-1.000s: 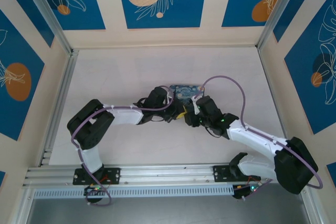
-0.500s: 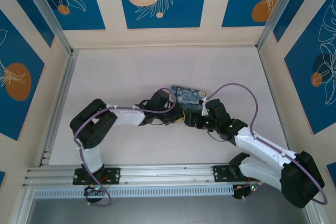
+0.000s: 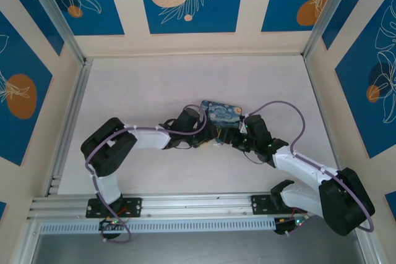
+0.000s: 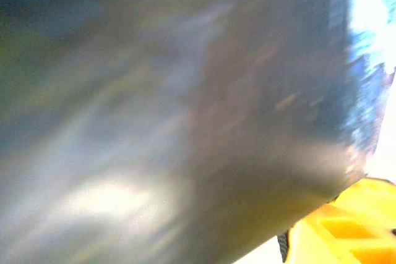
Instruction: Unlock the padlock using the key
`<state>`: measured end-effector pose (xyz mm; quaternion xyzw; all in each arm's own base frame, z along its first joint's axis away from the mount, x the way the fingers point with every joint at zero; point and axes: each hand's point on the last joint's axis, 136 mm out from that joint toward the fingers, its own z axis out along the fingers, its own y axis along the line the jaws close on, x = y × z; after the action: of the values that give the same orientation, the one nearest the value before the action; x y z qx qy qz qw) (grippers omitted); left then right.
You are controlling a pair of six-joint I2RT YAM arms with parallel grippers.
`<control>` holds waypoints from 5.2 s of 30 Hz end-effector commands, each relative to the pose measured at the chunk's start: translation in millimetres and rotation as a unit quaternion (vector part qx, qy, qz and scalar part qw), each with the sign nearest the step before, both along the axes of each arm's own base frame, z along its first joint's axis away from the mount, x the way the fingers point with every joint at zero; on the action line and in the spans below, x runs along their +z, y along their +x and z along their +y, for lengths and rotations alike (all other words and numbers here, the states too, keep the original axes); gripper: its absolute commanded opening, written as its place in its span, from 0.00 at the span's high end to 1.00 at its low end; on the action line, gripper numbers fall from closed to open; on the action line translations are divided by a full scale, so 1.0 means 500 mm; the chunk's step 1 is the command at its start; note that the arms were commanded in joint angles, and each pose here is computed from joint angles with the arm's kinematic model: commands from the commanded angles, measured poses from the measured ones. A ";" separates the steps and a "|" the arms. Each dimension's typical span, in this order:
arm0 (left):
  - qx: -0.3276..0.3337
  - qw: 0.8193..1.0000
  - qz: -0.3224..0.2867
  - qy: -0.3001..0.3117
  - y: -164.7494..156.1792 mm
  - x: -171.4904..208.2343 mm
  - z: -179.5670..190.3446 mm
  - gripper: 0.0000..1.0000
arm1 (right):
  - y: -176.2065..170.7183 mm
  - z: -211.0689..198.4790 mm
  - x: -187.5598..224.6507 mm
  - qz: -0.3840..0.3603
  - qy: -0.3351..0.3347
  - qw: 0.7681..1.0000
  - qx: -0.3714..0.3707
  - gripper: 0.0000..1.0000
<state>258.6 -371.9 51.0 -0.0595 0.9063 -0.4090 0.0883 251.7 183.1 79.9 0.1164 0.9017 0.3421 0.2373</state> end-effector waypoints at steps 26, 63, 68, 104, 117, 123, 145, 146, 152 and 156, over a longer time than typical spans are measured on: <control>0.042 0.993 -0.093 0.061 0.107 0.175 0.138 0.00 | 0.074 -0.012 -0.008 -0.022 0.031 0.999 0.037 0.46; 0.028 0.988 -0.062 0.141 0.250 0.097 0.166 0.00 | 0.122 0.054 -0.108 -0.031 -0.044 0.994 0.100 0.64; 0.030 0.988 -0.061 0.140 0.250 0.094 0.166 0.00 | 0.119 0.049 -0.114 -0.027 -0.048 0.994 0.096 0.75; -0.010 0.954 -0.049 0.297 0.180 -0.024 0.225 0.00 | 0.124 0.022 -0.075 0.031 0.109 0.994 0.005 1.00; -0.023 0.949 -0.032 0.313 0.151 -0.057 0.229 0.00 | 0.162 0.010 -0.081 0.042 0.139 0.989 -0.034 1.00; -0.027 0.949 -0.027 0.312 0.147 -0.066 0.228 0.01 | 0.178 -0.008 -0.084 0.036 0.149 0.987 -0.051 1.00; -0.034 0.949 -0.017 0.312 0.143 -0.073 0.225 0.02 | 0.240 -0.068 -0.071 0.032 0.162 0.984 -0.073 1.00; -0.033 0.950 -0.018 0.311 0.143 -0.071 0.224 0.02 | 0.235 -0.075 -0.071 0.034 0.164 0.983 -0.076 1.00; -0.034 0.953 -0.035 0.300 0.153 -0.030 0.216 0.00 | 0.175 -0.121 -0.078 0.054 0.161 0.980 -0.102 1.00; -0.033 0.958 -0.049 0.282 0.157 0.009 0.204 0.00 | 0.132 -0.158 -0.096 0.084 0.138 0.978 -0.129 1.00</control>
<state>374.2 -285.5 77.5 -0.0121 0.9607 -0.1926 0.1997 335.5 111.4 37.9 0.2846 0.8295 0.4350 0.2041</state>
